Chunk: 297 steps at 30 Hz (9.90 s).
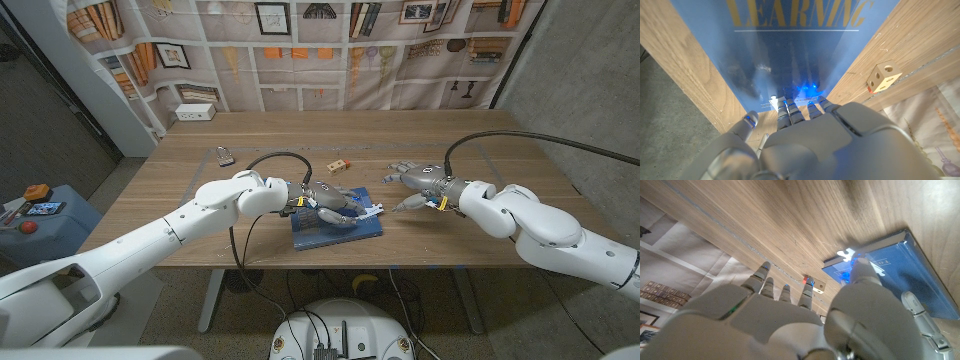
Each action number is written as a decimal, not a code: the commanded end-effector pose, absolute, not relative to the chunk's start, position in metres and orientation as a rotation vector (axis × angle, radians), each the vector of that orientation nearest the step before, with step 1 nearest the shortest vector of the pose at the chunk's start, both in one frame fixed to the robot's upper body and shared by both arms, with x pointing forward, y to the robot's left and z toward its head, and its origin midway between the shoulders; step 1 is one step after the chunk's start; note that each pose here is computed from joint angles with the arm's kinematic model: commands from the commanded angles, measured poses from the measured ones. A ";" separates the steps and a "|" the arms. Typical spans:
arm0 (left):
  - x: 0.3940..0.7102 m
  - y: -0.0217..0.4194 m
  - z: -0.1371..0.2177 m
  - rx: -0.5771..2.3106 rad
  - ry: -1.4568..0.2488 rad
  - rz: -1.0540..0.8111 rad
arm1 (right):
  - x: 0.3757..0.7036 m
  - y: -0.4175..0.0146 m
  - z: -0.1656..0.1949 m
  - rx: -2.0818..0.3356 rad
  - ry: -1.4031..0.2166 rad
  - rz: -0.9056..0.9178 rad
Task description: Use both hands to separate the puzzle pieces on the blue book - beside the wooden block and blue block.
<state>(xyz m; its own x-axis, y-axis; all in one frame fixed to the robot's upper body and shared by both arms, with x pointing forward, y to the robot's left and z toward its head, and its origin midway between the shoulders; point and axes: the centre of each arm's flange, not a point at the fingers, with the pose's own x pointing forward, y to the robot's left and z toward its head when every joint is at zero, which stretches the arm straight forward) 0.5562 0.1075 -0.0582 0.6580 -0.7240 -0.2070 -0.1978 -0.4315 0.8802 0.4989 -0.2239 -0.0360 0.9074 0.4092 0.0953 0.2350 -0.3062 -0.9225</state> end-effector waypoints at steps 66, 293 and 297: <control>0.548 0.109 -0.070 1.946 -0.719 -0.704 | 0.518 -0.181 -0.072 -1.969 -0.379 0.138; 0.560 0.105 -0.072 1.916 -0.678 -0.698 | 0.513 -0.193 -0.032 -1.830 -0.640 0.024; 0.560 0.105 -0.071 1.917 -0.682 -0.694 | 0.511 -0.196 -0.028 -1.836 -0.638 0.018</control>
